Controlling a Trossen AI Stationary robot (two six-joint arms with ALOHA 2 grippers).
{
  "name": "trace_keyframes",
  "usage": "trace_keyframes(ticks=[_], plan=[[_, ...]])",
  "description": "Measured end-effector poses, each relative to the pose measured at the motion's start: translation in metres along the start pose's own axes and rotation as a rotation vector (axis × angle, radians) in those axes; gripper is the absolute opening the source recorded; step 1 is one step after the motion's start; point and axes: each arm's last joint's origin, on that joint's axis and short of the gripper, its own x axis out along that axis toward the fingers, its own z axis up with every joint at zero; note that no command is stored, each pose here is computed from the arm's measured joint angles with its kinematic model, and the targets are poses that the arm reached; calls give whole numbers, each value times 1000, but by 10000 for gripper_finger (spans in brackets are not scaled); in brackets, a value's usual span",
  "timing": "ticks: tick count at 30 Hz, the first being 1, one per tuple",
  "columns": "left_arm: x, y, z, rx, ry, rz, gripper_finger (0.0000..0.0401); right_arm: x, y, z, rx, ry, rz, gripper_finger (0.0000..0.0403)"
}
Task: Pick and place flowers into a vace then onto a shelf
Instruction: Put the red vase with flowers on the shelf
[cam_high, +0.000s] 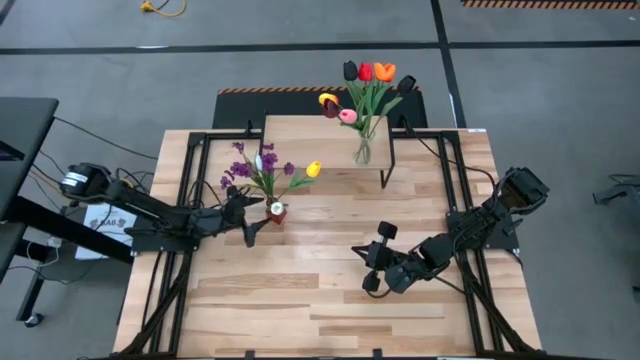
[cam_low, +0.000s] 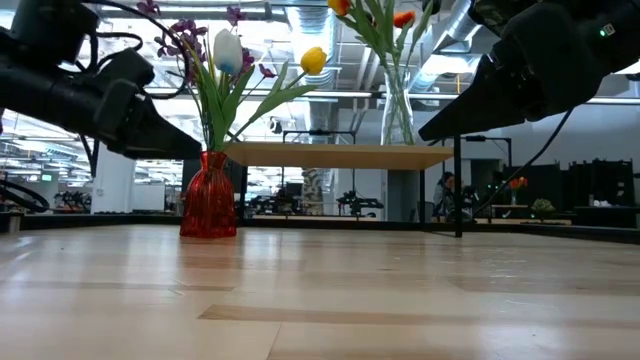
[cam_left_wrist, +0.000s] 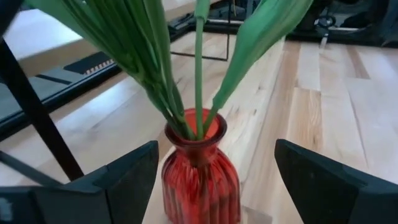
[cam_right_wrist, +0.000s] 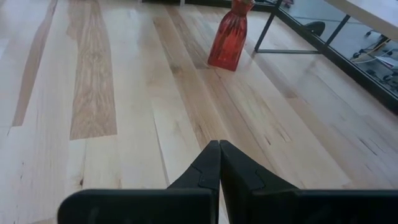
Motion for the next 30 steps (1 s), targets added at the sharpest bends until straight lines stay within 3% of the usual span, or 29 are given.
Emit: trace_keyframes(ticks=[30], plan=[[23,-1,-9,30,-28,52,313,0,0,0,-3,2,-1,0]])
